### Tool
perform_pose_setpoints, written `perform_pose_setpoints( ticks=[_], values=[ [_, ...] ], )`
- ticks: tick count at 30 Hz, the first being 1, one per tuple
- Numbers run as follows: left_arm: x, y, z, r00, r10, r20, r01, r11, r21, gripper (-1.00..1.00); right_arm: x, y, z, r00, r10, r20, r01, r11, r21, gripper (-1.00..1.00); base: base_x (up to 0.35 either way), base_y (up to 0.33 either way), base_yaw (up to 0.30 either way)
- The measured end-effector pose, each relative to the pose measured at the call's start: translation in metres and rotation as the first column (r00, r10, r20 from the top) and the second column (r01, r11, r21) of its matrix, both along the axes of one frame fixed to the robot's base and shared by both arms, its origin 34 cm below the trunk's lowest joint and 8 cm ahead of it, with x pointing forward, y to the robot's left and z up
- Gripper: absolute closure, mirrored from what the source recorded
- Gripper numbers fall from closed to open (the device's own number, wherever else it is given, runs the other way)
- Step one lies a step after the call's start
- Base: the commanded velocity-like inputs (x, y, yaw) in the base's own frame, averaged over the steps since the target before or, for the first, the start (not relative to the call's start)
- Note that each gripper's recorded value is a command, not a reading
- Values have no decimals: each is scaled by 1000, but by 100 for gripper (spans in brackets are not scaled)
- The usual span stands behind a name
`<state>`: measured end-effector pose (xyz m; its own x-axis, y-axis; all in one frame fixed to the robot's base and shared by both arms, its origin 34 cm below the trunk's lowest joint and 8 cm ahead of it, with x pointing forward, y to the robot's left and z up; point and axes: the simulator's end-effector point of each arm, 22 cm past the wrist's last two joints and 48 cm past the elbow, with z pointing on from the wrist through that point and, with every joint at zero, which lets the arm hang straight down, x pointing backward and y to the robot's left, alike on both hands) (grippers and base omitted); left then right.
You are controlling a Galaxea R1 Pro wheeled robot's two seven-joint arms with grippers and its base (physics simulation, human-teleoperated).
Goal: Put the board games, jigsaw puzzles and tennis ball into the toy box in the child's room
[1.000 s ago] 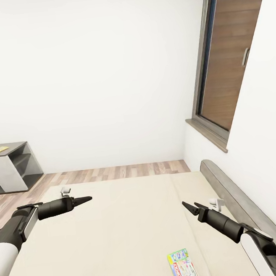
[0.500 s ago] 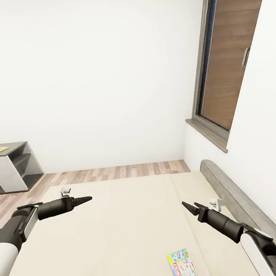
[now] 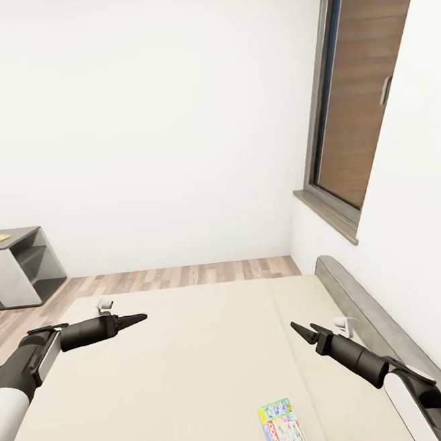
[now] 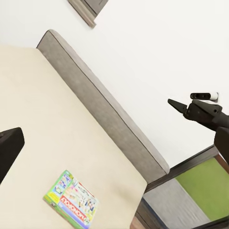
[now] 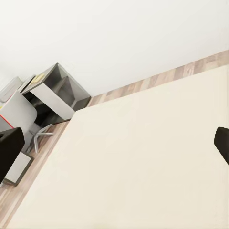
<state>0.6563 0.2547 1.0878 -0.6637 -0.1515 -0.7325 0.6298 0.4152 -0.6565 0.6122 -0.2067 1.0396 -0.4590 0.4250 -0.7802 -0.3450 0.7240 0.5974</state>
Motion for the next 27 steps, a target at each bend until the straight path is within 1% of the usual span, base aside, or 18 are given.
perform_pose_setpoints(
  ticks=[13, 21, 27],
  values=[
    [0, -1, 0, 1000, -1, 0, 1, 1000, -1, -100, 0, 0, 0, 1000, 0, 0, 0, 1000, 0, -100, 0, -16, 0],
    [0, -2, 0, 1000, -2, 0, 2, 1000, -2, -100, 0, -1, 0, 1000, -2, 0, 2, 1000, 0, -100, 0, -170, 0],
    [0, -1, 0, 1000, -1, 0, 1, 1000, -1, -100, 0, -1, -1, 1000, -3, -4, 3, 1000, -1, -100, 0, -60, 0]
  ],
)
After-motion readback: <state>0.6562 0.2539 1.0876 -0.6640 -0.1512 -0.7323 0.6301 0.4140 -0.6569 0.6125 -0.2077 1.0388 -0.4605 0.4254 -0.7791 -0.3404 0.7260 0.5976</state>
